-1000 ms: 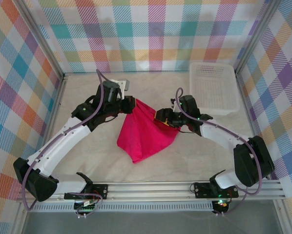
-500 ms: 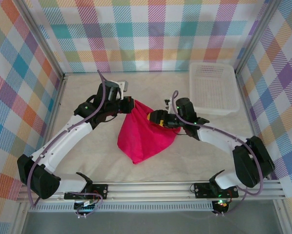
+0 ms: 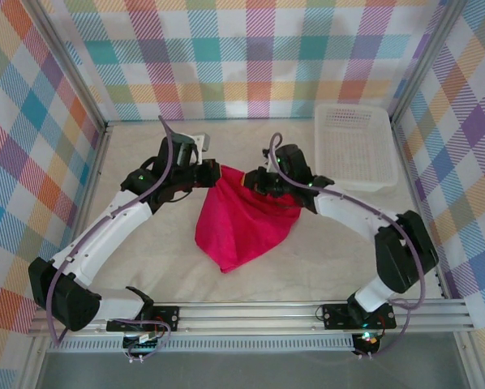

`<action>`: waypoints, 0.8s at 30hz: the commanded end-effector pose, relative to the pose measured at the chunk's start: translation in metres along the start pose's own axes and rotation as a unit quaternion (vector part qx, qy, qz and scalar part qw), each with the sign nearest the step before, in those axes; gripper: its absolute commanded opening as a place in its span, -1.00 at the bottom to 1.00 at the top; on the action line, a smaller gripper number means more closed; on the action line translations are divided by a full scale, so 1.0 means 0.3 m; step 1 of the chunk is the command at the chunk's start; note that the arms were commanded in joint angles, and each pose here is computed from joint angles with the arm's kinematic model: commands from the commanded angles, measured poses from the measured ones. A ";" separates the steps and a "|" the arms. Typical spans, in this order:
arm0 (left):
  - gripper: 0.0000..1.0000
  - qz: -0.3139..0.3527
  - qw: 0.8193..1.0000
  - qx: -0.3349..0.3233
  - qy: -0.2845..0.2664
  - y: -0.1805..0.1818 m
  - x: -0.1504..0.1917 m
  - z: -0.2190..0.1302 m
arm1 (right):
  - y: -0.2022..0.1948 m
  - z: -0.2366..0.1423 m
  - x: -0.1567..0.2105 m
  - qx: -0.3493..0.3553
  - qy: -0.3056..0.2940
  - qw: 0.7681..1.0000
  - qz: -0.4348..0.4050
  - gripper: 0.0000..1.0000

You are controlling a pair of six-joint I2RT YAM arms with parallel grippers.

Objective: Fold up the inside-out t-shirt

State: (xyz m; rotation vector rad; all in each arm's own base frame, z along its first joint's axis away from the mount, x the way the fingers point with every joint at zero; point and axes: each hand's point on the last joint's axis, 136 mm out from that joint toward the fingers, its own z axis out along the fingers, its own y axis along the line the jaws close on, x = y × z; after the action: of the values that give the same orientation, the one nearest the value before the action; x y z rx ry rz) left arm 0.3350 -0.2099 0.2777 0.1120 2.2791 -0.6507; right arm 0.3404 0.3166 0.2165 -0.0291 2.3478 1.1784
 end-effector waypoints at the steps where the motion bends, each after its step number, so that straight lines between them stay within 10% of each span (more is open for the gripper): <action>1: -1.00 0.009 1.000 -0.002 -0.020 0.019 -0.050 -0.062 | 0.111 -0.231 -0.119 0.063 -0.061 0.993 -0.077 -1.00; 11: -1.00 0.020 0.996 0.039 -0.076 -0.075 -0.266 -0.146 | 0.562 -0.743 -0.287 -0.035 -0.191 0.968 -0.157 -1.00; 16: -1.00 0.013 0.999 0.043 -0.027 -0.073 -0.240 -0.038 | 0.300 -0.625 -0.324 0.086 -0.177 0.975 -0.098 -1.00; 21: -0.18 -0.010 0.978 -0.194 0.071 0.237 -0.100 0.068 | -0.174 -0.515 -0.355 0.220 -0.149 0.963 0.053 -1.00; 24: -0.02 -0.019 0.962 -0.240 0.130 0.313 0.039 0.073 | -0.285 -0.457 -0.333 0.254 -0.121 0.957 0.076 -1.00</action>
State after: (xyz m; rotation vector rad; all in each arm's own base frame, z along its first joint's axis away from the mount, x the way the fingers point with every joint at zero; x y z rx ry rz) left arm 0.4008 -0.1879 0.2463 -0.0009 2.4814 -0.3754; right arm 0.3888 0.1451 0.2809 0.3827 2.3491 0.6092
